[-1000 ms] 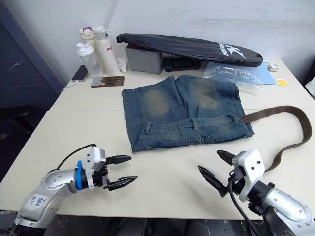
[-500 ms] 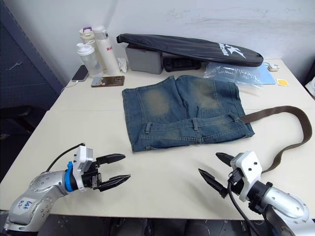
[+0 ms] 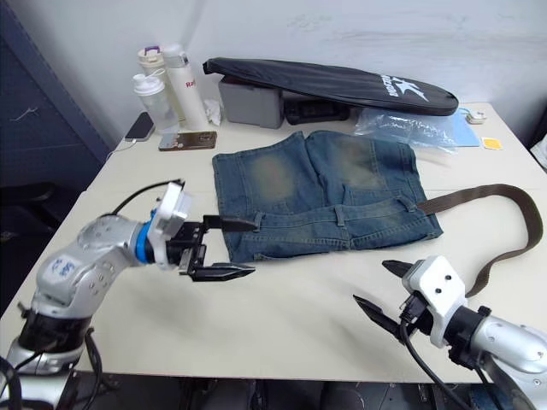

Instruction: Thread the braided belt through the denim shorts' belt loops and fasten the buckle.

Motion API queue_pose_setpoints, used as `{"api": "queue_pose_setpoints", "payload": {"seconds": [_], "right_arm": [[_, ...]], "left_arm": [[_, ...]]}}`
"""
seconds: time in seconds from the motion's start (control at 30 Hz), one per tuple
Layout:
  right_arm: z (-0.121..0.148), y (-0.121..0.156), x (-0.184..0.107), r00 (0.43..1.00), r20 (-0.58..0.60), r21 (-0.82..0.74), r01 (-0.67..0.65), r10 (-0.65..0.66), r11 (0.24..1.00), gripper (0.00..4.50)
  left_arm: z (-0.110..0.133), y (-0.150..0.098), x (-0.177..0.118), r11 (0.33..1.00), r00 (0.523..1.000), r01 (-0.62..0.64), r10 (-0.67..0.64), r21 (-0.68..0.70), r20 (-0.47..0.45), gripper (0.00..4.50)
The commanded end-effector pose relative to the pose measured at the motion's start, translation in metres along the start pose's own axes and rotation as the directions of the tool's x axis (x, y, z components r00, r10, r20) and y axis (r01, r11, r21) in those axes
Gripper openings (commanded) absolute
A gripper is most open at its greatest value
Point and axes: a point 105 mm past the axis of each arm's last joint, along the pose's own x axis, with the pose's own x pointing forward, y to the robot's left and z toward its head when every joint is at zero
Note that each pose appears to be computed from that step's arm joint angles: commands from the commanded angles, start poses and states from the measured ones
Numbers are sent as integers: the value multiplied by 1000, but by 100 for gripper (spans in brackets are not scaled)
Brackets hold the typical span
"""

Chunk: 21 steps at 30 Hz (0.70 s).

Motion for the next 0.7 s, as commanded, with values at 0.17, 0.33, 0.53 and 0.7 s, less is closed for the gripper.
{"api": "queue_pose_setpoints", "payload": {"seconds": [0.17, 0.33, 0.53, 0.7], "right_arm": [[18, 1, -13, 997, -55, -40, 45, -47, 998, 450], [15, -21, -29, 986, -149, -79, 60, -71, 995, 450], [-7, -54, -53, 919, -392, -193, -44, -36, 980, 450], [-37, -70, -64, 829, -556, -208, -219, 69, 954, 450]], "left_arm": [[-4, 20, 20, 992, 988, 75, -60, 97, -145, 449], [-6, 22, 30, 992, 989, 75, -61, 103, -132, 449], [-12, 7, 41, 990, 990, 94, -82, 101, -117, 449], [-16, -6, 47, 994, 993, 78, -70, 78, -95, 449]]}}
